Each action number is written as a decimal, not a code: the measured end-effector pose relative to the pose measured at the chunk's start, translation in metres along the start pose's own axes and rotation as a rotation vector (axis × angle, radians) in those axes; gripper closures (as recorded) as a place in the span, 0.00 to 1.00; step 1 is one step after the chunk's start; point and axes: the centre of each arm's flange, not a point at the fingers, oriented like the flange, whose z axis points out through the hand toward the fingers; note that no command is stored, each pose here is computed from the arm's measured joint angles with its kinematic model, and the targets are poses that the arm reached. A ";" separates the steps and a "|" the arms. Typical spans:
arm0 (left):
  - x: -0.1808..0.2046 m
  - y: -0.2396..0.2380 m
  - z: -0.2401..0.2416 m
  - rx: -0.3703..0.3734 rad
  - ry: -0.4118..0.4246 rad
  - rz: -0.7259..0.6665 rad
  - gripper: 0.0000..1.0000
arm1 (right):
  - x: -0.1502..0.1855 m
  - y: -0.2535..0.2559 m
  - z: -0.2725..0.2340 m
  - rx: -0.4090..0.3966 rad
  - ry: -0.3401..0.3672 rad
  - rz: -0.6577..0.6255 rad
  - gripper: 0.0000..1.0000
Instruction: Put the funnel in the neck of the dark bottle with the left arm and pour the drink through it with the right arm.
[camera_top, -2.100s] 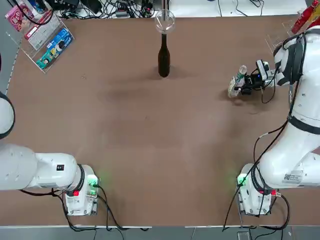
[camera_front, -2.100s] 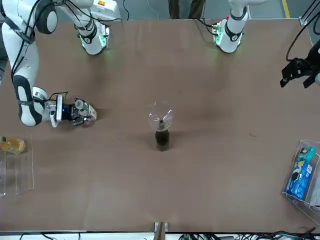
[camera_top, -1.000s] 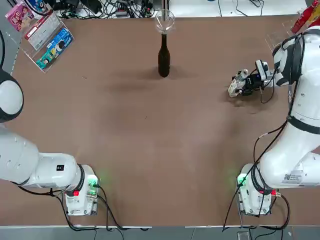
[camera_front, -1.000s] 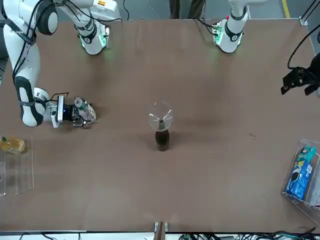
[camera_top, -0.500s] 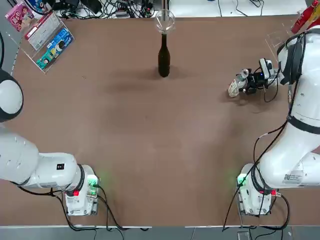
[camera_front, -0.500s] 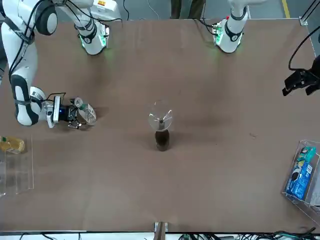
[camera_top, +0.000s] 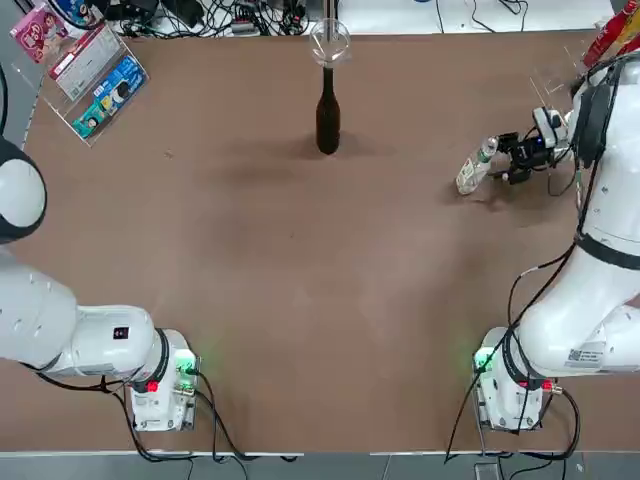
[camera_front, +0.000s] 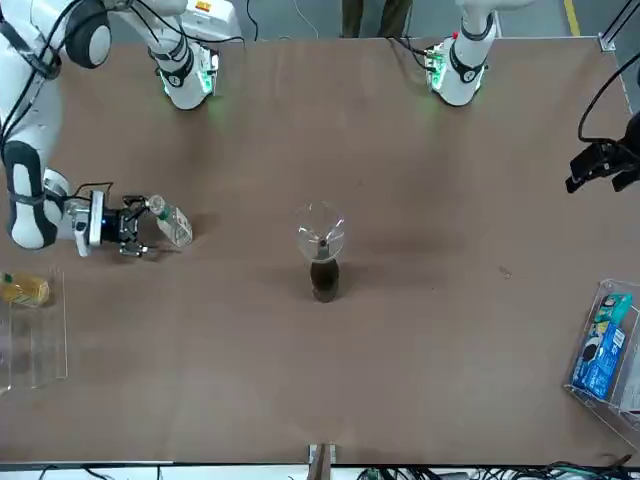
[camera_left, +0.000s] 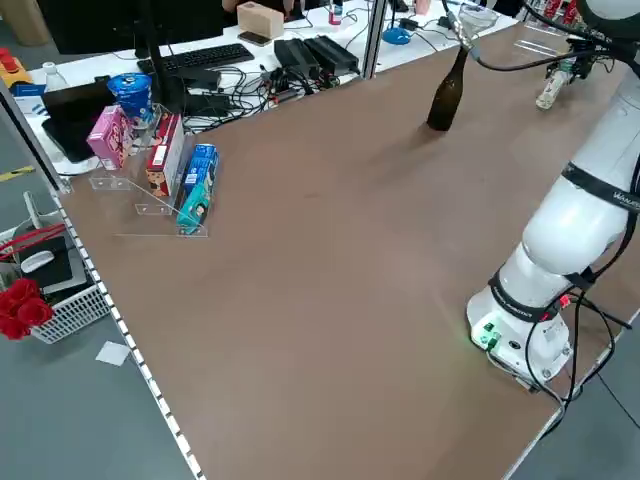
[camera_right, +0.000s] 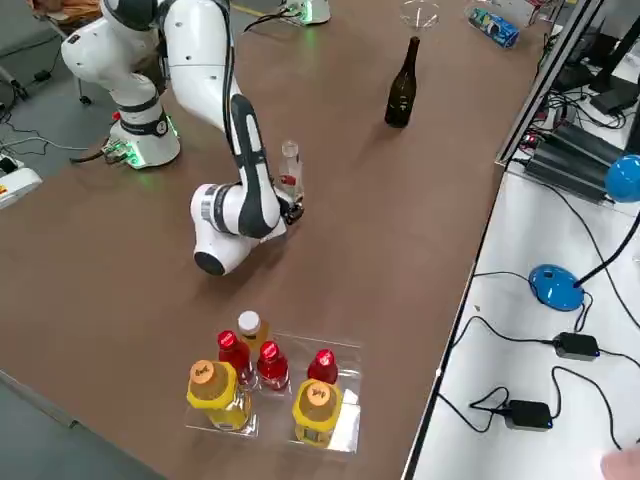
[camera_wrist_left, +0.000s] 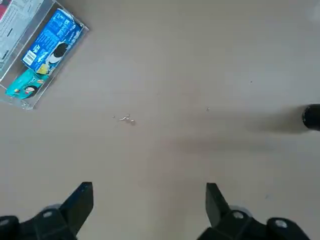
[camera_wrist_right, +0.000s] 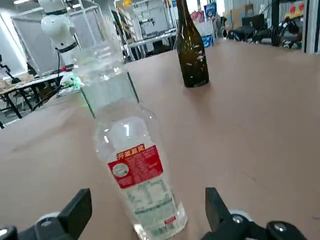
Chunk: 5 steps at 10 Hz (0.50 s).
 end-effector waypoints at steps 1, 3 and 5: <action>0.001 0.001 0.001 0.000 -0.001 0.003 0.01 | 0.013 0.001 -0.014 0.008 -0.035 0.041 0.00; 0.003 0.005 0.004 -0.001 -0.002 0.009 0.01 | 0.053 0.004 -0.045 0.010 -0.123 0.125 0.00; 0.004 0.003 0.007 -0.001 -0.005 0.007 0.01 | 0.100 0.004 -0.072 -0.012 -0.228 0.247 0.00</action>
